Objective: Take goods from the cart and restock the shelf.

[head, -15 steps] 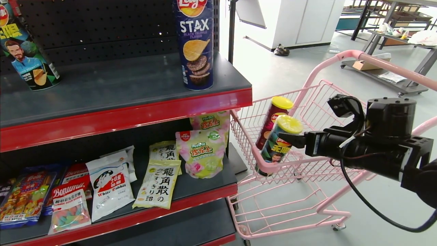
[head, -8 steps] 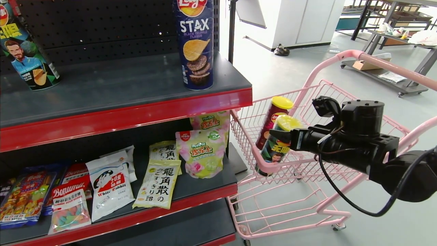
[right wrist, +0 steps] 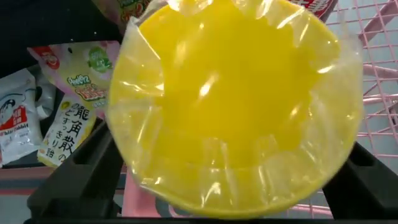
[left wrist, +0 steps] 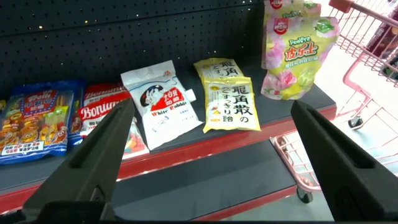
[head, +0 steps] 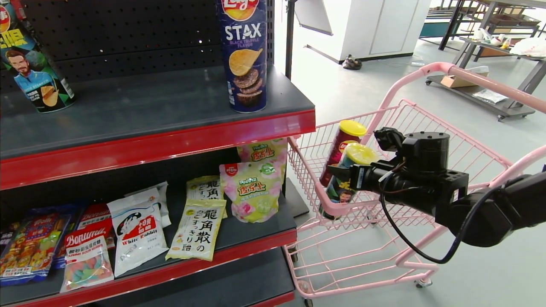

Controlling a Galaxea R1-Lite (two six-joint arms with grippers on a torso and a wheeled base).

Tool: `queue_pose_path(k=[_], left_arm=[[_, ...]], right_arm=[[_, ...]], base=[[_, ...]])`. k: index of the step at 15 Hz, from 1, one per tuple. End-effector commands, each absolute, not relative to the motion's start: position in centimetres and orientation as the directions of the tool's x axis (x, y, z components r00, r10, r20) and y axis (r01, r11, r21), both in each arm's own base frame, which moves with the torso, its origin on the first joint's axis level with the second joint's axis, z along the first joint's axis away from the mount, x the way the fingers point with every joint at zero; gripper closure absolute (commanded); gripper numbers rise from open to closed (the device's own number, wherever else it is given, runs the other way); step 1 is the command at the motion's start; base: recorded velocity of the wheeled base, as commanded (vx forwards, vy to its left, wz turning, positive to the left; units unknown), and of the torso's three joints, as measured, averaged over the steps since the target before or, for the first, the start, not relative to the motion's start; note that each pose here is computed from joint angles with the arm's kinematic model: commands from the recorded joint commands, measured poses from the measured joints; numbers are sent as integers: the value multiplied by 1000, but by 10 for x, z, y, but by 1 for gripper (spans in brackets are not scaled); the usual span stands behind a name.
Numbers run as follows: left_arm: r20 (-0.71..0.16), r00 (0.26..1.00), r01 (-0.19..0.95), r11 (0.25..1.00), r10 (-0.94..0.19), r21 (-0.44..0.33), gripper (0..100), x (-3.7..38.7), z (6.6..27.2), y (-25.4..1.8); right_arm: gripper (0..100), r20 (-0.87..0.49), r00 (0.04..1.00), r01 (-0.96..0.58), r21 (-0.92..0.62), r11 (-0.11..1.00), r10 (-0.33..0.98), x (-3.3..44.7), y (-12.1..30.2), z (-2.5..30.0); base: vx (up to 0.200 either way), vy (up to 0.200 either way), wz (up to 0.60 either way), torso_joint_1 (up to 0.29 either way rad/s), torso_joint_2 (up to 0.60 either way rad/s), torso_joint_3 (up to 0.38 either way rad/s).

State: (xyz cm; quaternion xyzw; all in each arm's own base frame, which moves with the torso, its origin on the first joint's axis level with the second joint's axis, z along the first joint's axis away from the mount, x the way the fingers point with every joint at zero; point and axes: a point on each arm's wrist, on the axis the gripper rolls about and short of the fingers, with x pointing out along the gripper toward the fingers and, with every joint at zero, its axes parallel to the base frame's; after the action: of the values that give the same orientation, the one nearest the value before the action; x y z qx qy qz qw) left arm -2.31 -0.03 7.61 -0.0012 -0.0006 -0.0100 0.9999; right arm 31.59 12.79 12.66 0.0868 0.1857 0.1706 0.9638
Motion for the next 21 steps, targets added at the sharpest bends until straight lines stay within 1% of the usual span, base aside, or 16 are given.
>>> queue_pose_path(k=[1,2,6,8,10,13,14,15,16,18,19,21], left_arm=[[0,1000,20,1000,-20,-2,0,-23,76,0],[0,1000,20,1000,-20,-2,0,-23,76,0],[0,1000,20,1000,-20,-2,0,-23,76,0],[0,1000,21,1000,-21,-2,0,-23,76,0],[0,1000,21,1000,-21,-2,0,-23,76,0],[0,1000,21,1000,-21,-3,0,-23,76,0],[0,1000,20,1000,-20,-3,0,-23,76,0],[0,1000,20,1000,-20,-3,0,-23,76,0],[0,1000,20,1000,-20,-3,0,-23,76,0],[0,1000,20,1000,-20,-3,0,-23,76,0],[0,1000,21,1000,-21,-3,0,-23,76,0],[0,1000,23,1000,-23,-3,0,-23,76,0]], right_arm=[[0,-343,867,-296,229,927,361,319,130,121],[100,-346,869,-289,229,930,355,321,131,119],[100,-344,867,-293,235,927,361,326,133,117],[100,-322,874,-297,234,926,362,322,132,126],[100,-259,893,-313,231,921,368,310,127,151],[100,-119,911,-371,175,912,394,289,122,198],[100,-115,912,-373,172,912,394,289,122,200],[100,-34,916,-393,123,911,399,276,117,230],[100,-3,917,-397,103,912,400,264,112,251],[100,17,917,-400,73,914,400,234,99,286],[100,-3,921,-389,34,920,390,201,84,305],[100,-81,927,-367,21,930,367,150,60,311]], base=[[0,0,0,0,0,0],[0,0,0,0,0,0],[0,0,0,0,0,0],[0,0,0,0,0,0],[0,0,0,0,0,0],[0,0,0,0,0,0],[0,0,0,0,0,0],[0,0,0,0,0,0],[0,0,0,0,0,0],[0,0,0,0,0,0],[0,0,0,0,0,0],[0,0,0,0,0,0]])
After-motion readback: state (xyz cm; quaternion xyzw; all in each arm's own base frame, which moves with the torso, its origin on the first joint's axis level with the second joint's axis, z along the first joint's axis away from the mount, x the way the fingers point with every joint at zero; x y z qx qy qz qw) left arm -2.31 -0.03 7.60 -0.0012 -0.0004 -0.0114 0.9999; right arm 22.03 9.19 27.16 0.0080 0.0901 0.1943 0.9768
